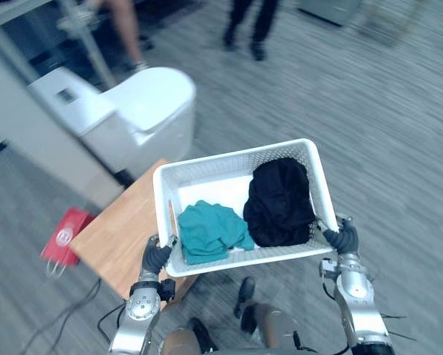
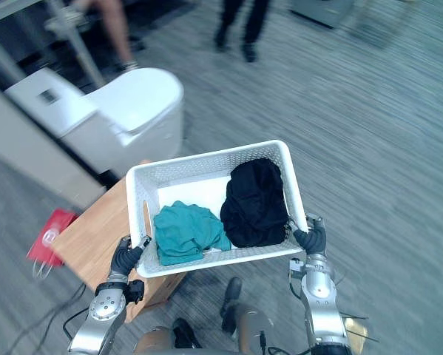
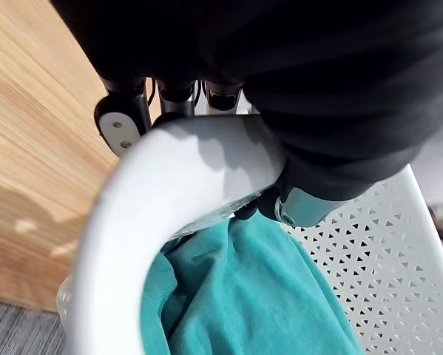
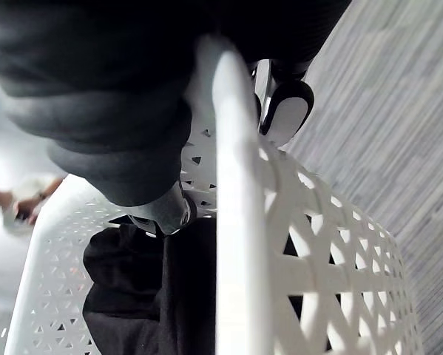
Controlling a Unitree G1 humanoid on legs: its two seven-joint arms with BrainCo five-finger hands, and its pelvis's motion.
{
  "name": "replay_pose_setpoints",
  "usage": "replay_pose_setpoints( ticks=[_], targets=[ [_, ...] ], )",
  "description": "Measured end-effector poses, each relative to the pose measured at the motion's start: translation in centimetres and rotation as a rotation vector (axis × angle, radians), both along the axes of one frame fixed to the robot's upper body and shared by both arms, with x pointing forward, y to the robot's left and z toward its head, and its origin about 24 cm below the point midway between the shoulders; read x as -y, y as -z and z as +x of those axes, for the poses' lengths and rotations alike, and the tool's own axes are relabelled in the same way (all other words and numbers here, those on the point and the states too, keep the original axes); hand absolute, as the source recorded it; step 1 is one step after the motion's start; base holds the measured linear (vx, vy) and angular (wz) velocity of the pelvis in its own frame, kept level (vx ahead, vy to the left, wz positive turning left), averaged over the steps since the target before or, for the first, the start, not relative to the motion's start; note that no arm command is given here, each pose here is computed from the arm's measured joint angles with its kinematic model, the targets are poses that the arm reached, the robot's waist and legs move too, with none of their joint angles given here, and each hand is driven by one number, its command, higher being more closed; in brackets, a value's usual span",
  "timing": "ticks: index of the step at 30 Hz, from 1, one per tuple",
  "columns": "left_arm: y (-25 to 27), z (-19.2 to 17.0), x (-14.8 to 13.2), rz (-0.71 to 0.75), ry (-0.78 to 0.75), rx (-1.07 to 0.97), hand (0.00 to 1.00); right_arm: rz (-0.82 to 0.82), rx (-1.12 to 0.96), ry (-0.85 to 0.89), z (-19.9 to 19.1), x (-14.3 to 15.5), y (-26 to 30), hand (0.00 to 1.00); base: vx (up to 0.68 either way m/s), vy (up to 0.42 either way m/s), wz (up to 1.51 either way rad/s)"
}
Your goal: Pick up the laundry basket with both hands and put the clothes into the washing machine.
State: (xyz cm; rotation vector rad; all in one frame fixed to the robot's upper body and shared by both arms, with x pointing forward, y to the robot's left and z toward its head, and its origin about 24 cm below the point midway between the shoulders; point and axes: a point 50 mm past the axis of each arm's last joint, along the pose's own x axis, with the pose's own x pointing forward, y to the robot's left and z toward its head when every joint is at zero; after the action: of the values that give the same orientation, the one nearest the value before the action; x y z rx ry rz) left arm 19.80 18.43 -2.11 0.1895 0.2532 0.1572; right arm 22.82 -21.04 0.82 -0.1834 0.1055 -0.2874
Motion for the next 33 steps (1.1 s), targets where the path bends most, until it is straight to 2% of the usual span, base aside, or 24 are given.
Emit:
replay_pose_setpoints(
  ticks=[4, 9, 15, 20, 25, 33],
  targets=[
    [0.2, -0.1, 0.1, -0.003, 0.001, -0.012, 1.0, -0.002, -0.024, -0.003, -0.1, 0.2, 0.5, 1.0, 0.02, -0.178, -1.32],
    [1.6, -0.8, 1.8, -0.04, 0.025, -0.083, 1.0, -0.041, -0.053, -0.007, 0.0, 1.6, 0.4, 1.0, 0.2, -0.218, -1.46],
    [1.8, -1.0, 2.1, -0.046, 0.036, -0.092, 1.0, -0.063, -0.024, -0.014, -0.1, 1.9, -0.4, 1.0, 0.31, 0.063, -1.2],
    [1.5, -0.7, 2.4, -0.065, 0.027, -0.076, 1.0, -0.068, -0.026, -0.001, 0.0, 2.1, -0.4, 1.0, 0.51, 0.189, -0.4],
    [2.5, -2.3, 1.9, -0.052, 0.009, -0.147, 1.0, -0.04, -0.104, 0.013, -0.7, 1.5, 1.6, 1.0, 0.5, 0.197, 0.01],
    [2.4, -1.9, 1.1, -0.003, 0.029, -0.148, 1.0, -0.045, -0.132, -0.007, -1.3, 1.2, 2.3, 1.0, 0.54, -0.02, 0.31]
  ],
)
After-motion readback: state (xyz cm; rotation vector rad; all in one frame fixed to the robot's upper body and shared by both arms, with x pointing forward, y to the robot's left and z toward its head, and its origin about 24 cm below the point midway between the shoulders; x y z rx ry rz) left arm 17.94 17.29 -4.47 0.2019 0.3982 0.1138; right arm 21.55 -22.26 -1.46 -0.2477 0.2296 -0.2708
